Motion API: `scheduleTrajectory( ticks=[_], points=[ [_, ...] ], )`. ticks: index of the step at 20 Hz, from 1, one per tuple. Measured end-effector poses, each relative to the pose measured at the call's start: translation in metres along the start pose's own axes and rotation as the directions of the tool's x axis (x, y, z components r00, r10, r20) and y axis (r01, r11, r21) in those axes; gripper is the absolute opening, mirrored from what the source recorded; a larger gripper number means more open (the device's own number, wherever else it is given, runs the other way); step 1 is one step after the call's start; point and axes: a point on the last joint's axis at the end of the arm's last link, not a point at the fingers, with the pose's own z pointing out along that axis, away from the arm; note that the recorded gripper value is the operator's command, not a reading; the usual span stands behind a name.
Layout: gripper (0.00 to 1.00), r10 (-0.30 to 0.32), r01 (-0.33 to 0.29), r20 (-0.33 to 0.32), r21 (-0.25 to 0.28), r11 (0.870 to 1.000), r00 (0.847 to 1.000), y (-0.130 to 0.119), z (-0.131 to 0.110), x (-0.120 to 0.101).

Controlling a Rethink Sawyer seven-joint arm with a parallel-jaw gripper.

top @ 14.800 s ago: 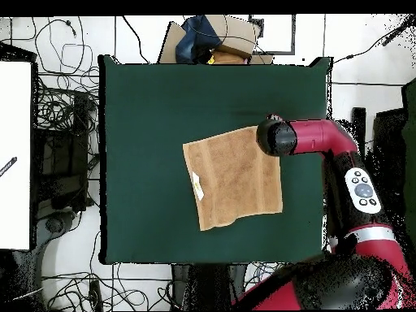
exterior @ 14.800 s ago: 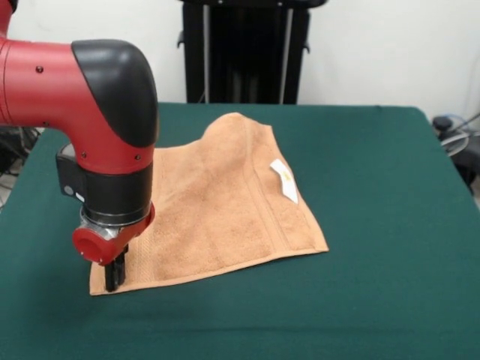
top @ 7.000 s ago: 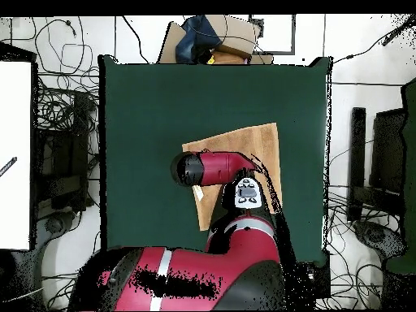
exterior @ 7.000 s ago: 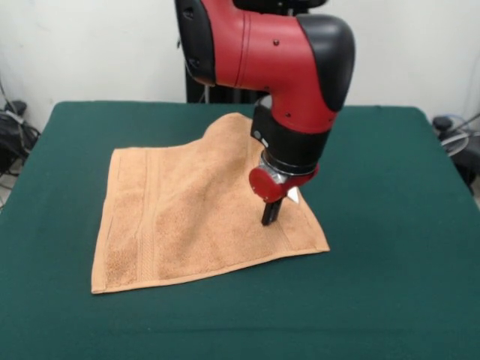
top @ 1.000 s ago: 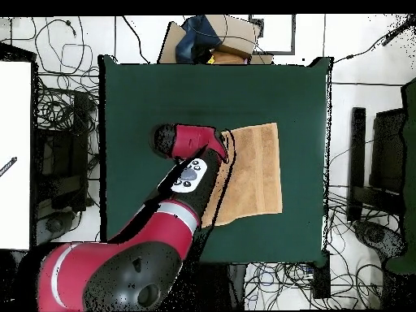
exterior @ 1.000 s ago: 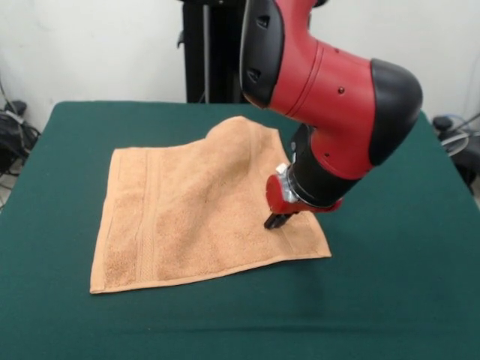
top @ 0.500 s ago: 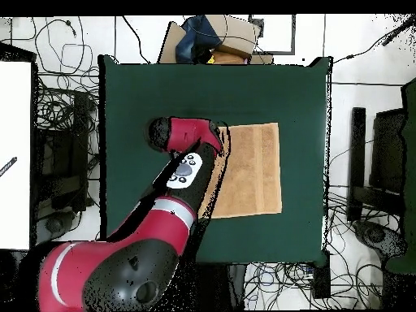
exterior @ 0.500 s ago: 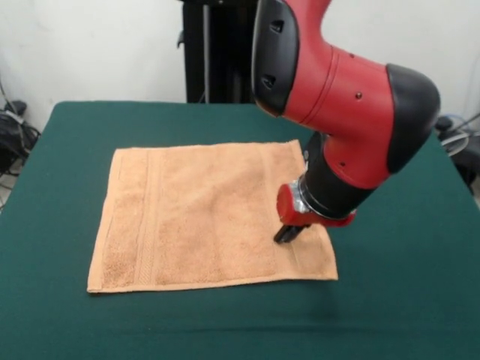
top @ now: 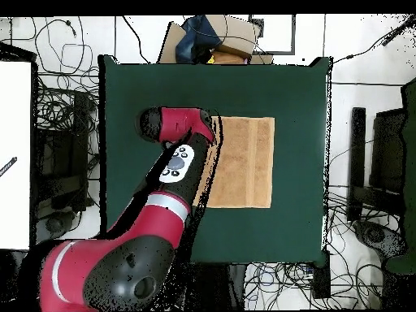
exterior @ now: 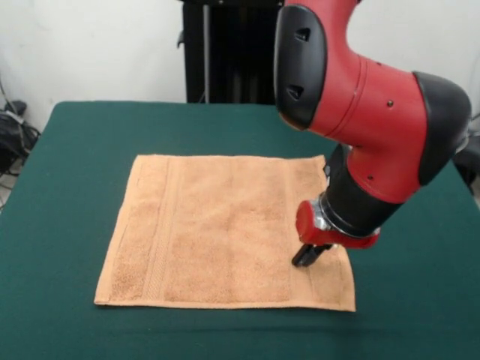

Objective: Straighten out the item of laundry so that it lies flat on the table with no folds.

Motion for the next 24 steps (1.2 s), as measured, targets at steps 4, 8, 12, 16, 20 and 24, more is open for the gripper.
scheduleTrajectory(
  ticks=[4, 8, 12, 16, 20, 24],
  points=[
    [0.00, 0.018, -0.018, 0.027, 0.001, 1.000, 0.999, 0.004, -0.004, -0.011],
    [0.00, 0.018, -0.018, 0.057, 0.004, 1.000, 0.998, 0.006, -0.006, -0.015],
    [0.00, 0.023, -0.023, 0.100, 0.002, 1.000, 0.995, 0.007, -0.007, -0.017],
    [0.00, 0.028, -0.028, 0.130, 0.001, 1.000, 0.991, 0.009, -0.008, -0.016],
    [0.00, 0.034, -0.034, 0.151, 0.000, 0.999, 0.988, 0.009, -0.008, -0.013],
    [0.00, 0.039, -0.039, 0.168, -0.004, 0.999, 0.985, 0.010, -0.008, -0.012]
  ],
)
